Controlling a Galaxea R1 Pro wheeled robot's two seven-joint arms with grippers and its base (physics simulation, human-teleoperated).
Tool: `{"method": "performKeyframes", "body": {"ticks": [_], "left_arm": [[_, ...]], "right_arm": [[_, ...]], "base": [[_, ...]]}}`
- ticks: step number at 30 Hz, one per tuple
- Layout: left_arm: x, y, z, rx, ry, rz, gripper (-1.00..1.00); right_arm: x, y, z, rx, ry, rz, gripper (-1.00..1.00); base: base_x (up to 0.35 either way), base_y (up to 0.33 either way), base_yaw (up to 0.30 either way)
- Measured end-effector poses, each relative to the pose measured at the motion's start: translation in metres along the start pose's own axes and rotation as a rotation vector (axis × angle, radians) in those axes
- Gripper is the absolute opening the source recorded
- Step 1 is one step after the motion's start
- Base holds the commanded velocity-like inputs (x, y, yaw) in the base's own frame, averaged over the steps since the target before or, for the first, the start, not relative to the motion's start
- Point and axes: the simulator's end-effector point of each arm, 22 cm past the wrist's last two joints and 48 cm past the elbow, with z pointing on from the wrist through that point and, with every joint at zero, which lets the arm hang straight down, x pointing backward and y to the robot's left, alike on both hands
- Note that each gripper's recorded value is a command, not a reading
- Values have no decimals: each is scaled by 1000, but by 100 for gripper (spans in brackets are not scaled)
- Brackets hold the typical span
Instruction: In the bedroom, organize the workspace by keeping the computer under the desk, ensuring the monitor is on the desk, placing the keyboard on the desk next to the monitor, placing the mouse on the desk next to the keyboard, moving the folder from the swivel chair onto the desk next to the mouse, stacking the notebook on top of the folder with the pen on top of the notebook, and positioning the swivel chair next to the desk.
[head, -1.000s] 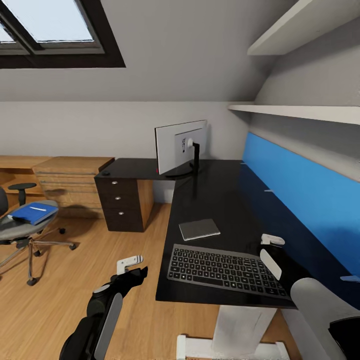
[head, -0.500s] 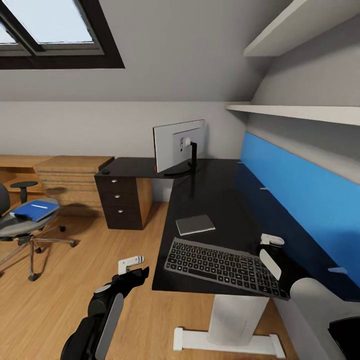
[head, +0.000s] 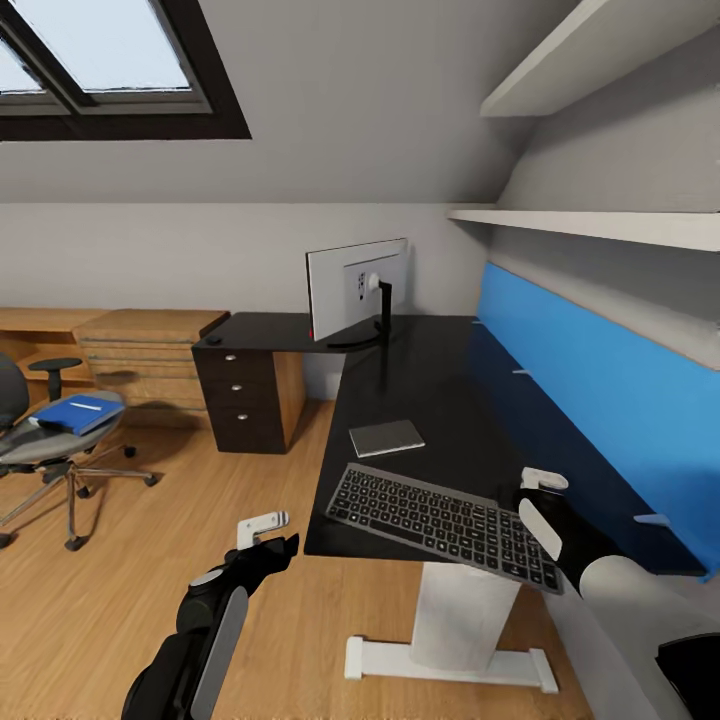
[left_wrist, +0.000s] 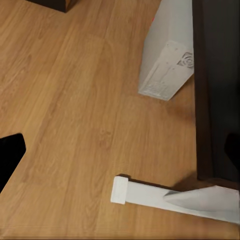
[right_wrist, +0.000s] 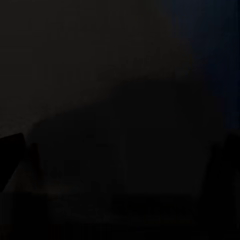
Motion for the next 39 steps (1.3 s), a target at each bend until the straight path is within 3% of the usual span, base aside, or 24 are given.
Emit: {"method": "performKeyframes", "body": {"ticks": [13, 33, 37, 39], "left_arm": [[1, -3, 0, 5, 1, 6, 100], [4, -4, 1, 6, 10, 8, 100], [5, -5, 1, 8, 12, 10, 100], [3, -6, -1, 7, 13, 11, 100]], "right_arm": [[0, 2, 0, -2, 0, 0, 100], [0, 1, 0, -4, -5, 11, 100], [-1, -5, 2, 8, -25, 22, 100], [-30, 2, -6, -11, -95, 34, 100]], "base": [[-170, 0, 0], [-19, 0, 0], [-2, 0, 0], [0, 0, 0]]}}
